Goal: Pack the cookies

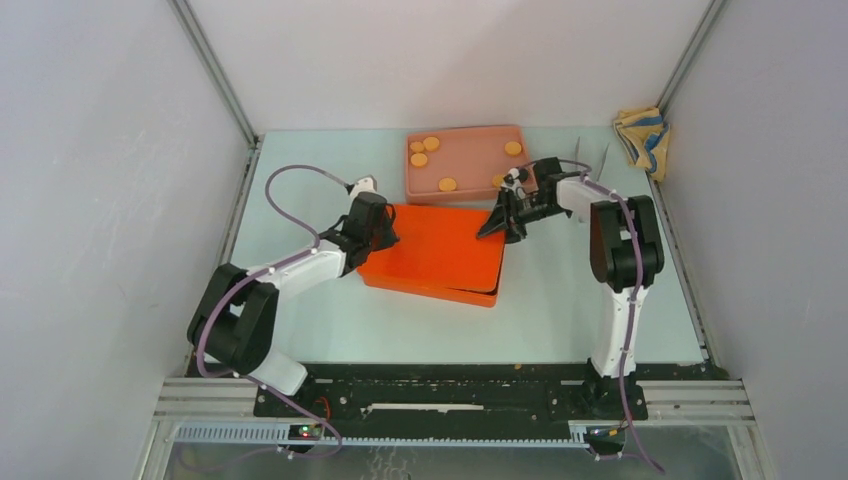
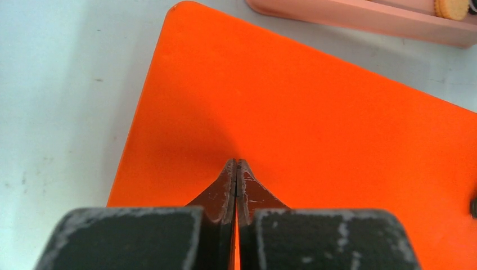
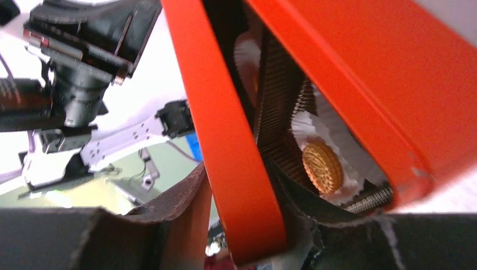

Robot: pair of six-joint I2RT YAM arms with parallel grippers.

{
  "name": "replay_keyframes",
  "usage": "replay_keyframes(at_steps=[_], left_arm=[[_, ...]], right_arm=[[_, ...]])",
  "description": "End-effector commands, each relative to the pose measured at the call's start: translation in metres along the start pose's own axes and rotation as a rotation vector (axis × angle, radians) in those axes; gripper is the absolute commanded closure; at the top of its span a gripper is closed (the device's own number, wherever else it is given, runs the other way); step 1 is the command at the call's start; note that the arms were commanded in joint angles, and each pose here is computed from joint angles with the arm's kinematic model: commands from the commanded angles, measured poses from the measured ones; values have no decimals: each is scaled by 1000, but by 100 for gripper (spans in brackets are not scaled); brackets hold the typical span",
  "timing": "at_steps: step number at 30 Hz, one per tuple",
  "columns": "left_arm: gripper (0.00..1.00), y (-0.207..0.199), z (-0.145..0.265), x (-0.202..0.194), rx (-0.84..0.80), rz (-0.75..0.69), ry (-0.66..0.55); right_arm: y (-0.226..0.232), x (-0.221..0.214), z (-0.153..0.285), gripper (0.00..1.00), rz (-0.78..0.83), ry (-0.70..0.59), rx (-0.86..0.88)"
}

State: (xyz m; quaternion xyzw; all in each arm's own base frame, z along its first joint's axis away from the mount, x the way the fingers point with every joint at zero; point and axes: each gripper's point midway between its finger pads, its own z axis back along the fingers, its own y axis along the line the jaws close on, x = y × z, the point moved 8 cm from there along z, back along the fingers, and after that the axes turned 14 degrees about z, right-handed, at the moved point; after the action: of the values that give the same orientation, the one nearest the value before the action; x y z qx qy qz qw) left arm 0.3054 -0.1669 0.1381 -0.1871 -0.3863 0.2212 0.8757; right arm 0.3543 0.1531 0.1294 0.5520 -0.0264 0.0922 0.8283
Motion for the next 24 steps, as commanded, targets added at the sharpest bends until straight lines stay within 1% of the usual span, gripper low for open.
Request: replay_keyframes(at_steps=[1, 2, 4, 7, 12, 17, 21, 22, 24], left_arm=[[100, 28, -1, -45, 82, -30, 196], [100, 27, -1, -44, 78, -31, 195], [100, 27, -2, -45, 74, -32, 199], [100, 25, -3, -46, 59, -30, 209], [100, 22, -7, -50, 43, -33, 231], [100, 17, -13, -54, 19, -34, 260], [100, 12, -16, -56, 3, -38, 273], [100, 11, -16, -57, -1, -39, 277], [100, 6, -13, -54, -24, -34, 281]], right_arm=[[34, 11, 35, 53, 36, -129, -178], [38, 11, 38, 51, 40, -141, -207], [46, 10, 45, 42, 50, -167, -248], [52, 8, 52, 34, 45, -194, -299], [53, 3, 73, 32, 2, -283, -460], [51, -7, 93, 33, -52, -332, -646], [51, -15, 107, 33, -78, -397, -756], [52, -17, 108, 33, -78, -402, -772], [46, -19, 111, 38, -87, -403, -840]])
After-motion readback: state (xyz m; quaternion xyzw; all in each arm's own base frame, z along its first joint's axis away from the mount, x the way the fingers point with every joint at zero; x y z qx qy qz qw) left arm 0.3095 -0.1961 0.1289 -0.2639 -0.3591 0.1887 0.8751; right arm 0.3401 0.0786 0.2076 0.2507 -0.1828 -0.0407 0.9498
